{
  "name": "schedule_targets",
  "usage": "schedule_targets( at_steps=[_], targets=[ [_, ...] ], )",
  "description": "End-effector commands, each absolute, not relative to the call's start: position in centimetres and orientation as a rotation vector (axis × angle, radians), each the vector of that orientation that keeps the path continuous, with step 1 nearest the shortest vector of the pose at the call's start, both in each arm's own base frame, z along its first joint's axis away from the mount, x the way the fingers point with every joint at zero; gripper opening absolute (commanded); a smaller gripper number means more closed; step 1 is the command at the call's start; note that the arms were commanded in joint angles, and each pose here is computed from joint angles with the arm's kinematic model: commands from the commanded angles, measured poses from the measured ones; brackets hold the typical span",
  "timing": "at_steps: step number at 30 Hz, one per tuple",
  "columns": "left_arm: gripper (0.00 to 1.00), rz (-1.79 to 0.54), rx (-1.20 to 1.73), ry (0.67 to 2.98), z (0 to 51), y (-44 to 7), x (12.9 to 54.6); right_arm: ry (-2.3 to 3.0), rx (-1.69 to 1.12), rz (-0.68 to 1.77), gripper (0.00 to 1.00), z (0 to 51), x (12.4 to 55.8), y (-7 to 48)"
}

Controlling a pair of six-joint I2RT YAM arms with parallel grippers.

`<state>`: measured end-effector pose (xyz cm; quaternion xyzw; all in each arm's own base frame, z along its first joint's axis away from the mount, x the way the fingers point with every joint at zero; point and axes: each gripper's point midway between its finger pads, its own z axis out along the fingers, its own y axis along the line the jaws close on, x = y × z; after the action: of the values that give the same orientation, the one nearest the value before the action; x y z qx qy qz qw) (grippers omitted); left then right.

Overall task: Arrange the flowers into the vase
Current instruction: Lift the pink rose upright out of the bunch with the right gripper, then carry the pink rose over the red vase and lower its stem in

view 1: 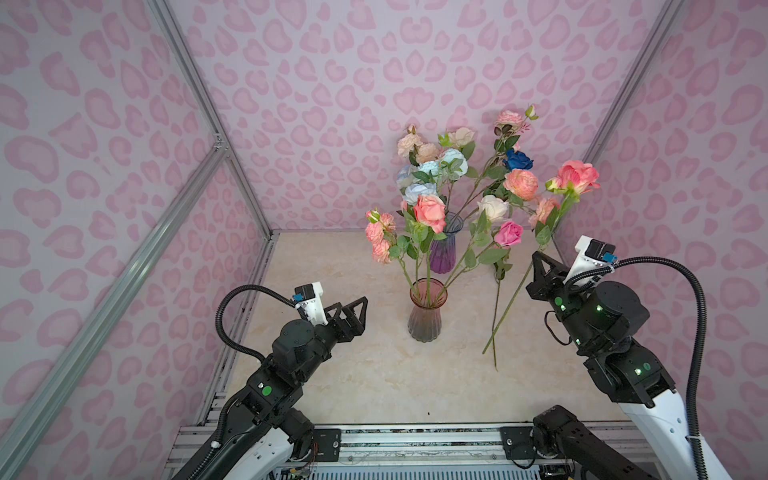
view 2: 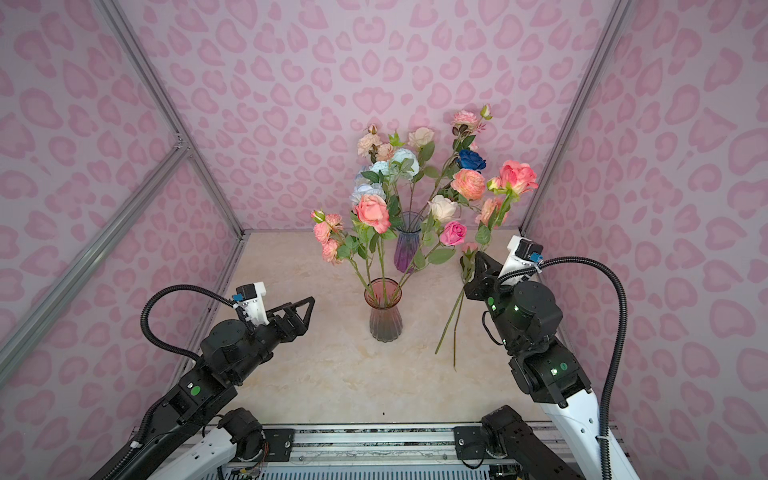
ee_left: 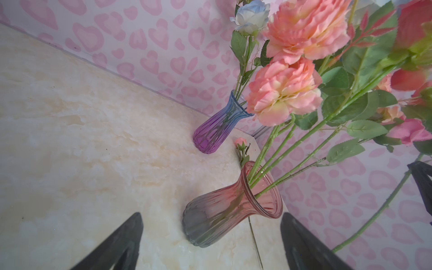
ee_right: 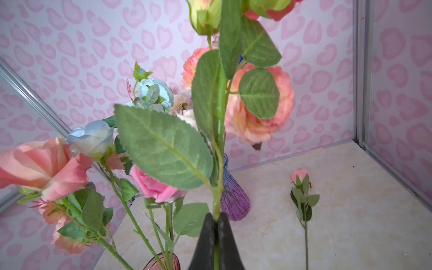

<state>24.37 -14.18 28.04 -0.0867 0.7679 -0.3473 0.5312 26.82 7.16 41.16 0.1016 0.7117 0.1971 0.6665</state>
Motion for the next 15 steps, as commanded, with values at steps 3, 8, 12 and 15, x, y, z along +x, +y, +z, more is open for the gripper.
schedule_targets(
  at_steps=[3,8,12,15],
  targets=[
    [0.93,-0.805,-0.205,1.833,28.1,-14.0,24.6,1.522,0.240,0.374,0.00,42.6,26.2,5.9],
    [0.93,-0.795,-0.203,1.842,27.9,-14.1,24.7,1.484,0.192,0.439,0.00,44.7,25.7,7.0],
    [0.93,-0.791,-0.203,1.849,27.7,-14.3,25.0,1.417,0.136,0.486,0.00,47.3,25.2,8.0],
    [0.93,-0.797,-0.201,1.858,27.6,-14.5,25.1,1.370,0.113,0.525,0.00,49.3,24.9,8.7]
  ],
)
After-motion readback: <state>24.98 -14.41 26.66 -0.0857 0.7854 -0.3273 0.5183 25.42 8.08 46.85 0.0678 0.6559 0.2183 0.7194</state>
